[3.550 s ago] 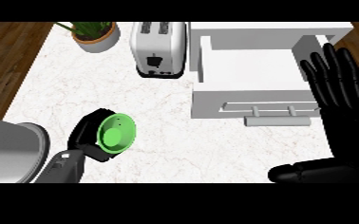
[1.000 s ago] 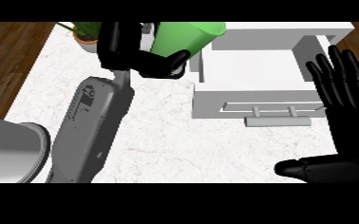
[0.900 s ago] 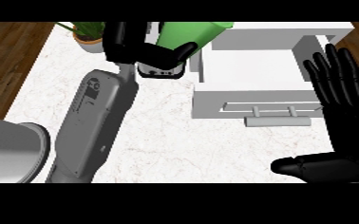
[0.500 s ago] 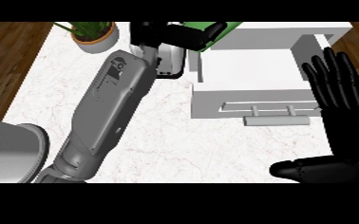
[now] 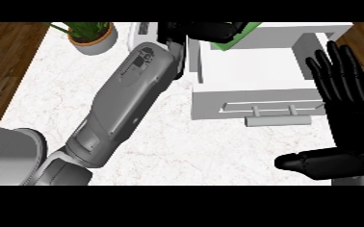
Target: Pick up the cup, place it into the drawer and close the drawer
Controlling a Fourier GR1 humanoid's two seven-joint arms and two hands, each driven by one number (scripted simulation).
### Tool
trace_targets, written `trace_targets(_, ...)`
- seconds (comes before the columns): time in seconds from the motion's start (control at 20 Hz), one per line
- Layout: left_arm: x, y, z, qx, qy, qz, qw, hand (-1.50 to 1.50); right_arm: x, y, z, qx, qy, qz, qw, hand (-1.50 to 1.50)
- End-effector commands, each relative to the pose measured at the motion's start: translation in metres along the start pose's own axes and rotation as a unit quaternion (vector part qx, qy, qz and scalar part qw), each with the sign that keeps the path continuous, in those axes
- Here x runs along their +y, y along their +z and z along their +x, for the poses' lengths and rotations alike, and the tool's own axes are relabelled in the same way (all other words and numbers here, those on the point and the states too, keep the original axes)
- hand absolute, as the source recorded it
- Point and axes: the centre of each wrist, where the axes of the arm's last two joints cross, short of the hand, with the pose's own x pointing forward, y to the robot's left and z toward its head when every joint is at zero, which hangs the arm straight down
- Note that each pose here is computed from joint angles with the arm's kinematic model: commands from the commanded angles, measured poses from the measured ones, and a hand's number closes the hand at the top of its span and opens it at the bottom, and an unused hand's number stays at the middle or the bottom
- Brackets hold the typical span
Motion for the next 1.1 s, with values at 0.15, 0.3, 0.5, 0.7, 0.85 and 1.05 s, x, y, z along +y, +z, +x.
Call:
trace_targets(0.15, -0.007, -0.009, -0.012, 0.035, -0.015, -0.006, 0.9993, 1.5, 0.009, 0.009, 0.013, -0.006, 0.004, 0.004, 1.0, -1.5)
trace_targets(0.3, -0.007, -0.008, -0.021, 0.046, -0.034, -0.012, 0.9983, 1.5, -0.007, 0.004, 0.004, -0.01, -0.004, 0.005, 1.0, -1.5)
trace_targets(0.5, -0.016, -0.002, -0.029, 0.044, -0.073, -0.023, 0.9961, 1.5, 0.007, -0.008, 0.007, -0.006, -0.009, 0.028, 1.0, -1.5)
trace_targets(0.7, -0.019, 0.003, -0.034, 0.057, -0.086, -0.025, 0.9943, 1.5, -0.001, -0.011, 0.009, -0.007, -0.008, 0.036, 0.999, -1.5)
trace_targets(0.85, -0.019, -0.006, -0.029, 0.059, -0.129, -0.032, 0.9894, 1.5, 0.013, -0.009, 0.007, -0.002, -0.009, 0.036, 0.999, -1.5)
trace_targets(1.05, -0.019, 0.004, -0.041, 0.072, -0.162, -0.022, 0.9839, -1.5, 0.008, -0.004, -0.004, -0.023, -0.022, 0.037, 0.999, -1.5)
